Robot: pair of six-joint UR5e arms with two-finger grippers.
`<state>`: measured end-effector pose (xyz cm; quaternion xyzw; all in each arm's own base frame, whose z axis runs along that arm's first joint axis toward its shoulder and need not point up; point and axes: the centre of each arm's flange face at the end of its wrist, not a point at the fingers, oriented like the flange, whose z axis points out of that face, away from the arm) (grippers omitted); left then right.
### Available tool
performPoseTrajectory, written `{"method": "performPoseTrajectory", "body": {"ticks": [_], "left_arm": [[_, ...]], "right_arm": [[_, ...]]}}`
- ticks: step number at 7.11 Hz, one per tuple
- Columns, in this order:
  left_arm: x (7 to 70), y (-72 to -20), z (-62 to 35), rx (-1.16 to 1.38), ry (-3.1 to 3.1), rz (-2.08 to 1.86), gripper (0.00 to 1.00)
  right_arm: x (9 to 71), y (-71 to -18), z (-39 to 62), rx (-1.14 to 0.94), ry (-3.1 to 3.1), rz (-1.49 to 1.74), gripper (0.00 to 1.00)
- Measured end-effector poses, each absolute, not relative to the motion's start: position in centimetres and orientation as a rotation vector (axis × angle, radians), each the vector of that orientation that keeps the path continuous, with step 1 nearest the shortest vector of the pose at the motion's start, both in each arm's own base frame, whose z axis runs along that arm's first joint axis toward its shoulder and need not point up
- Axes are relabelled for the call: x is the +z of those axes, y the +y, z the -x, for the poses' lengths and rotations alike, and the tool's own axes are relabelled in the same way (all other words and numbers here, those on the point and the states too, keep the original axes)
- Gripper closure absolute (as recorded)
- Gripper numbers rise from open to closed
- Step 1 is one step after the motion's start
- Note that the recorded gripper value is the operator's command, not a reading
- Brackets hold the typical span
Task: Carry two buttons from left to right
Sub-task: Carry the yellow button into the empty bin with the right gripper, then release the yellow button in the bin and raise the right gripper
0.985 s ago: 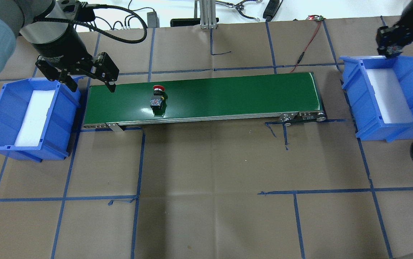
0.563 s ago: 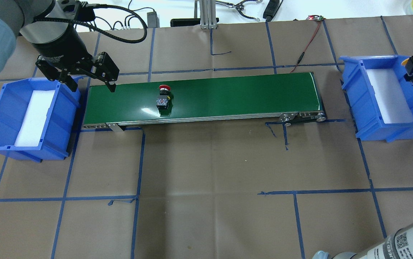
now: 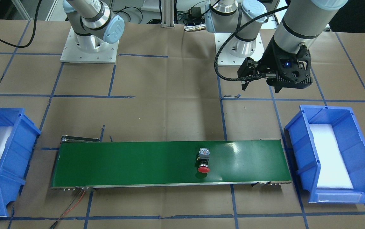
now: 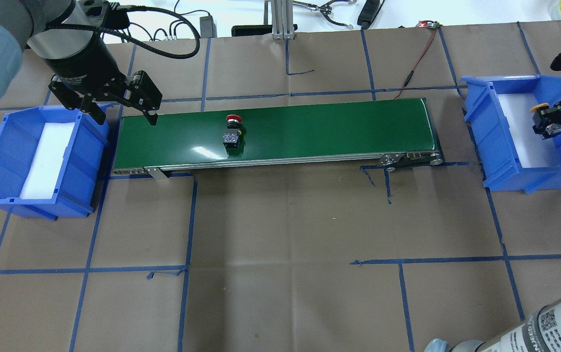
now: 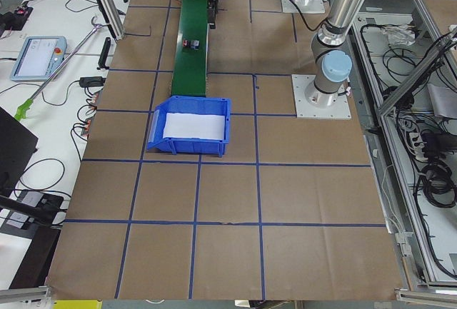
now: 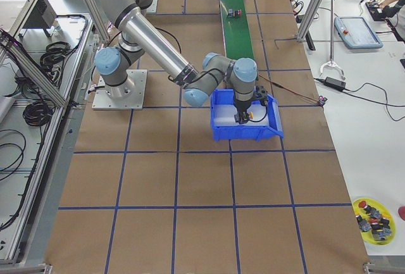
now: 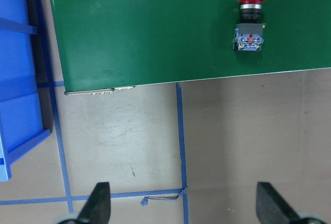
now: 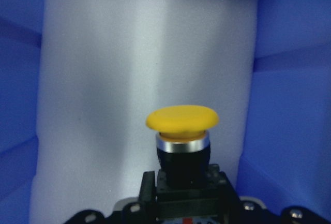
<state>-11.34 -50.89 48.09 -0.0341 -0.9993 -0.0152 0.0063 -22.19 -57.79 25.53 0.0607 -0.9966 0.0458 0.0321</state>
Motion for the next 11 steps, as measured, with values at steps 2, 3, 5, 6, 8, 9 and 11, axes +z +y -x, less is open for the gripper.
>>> {"method": "performPoseTrajectory", "body": {"ticks": [2, 3, 5, 6, 8, 9, 11], "left_arm": [[48.1, -50.9, 11.3, -0.046, -3.127, 0.107, 0.0], [48.1, -50.9, 11.3, -0.046, -3.127, 0.107, 0.0], [48.1, -50.9, 11.3, -0.046, -3.127, 0.107, 0.0], [48.1, -50.9, 11.3, -0.046, -3.127, 0.107, 0.0], [48.1, -50.8, 11.3, -0.046, -3.127, 0.107, 0.0], [48.1, -50.8, 11.3, -0.046, -3.127, 0.107, 0.0], [48.1, -50.8, 11.3, -0.046, -3.127, 0.107, 0.0]], "right_arm": [[24.2, -56.8, 21.3, 0.11, -3.084, -0.187, 0.96], [23.6, -56.4, 20.9, 0.095, -3.093, -0.187, 0.96], [22.5, -55.8, 20.3, 0.064, -3.109, -0.19, 0.92], [22.2, -55.5, 20.1, 0.051, -3.115, -0.19, 0.51], [22.2, -55.5, 20.1, 0.047, -3.118, -0.19, 0.01], [22.4, -55.7, 20.2, 0.057, -3.116, -0.188, 0.01], [22.9, -55.8, 20.3, 0.073, -3.11, -0.184, 0.01]]}}
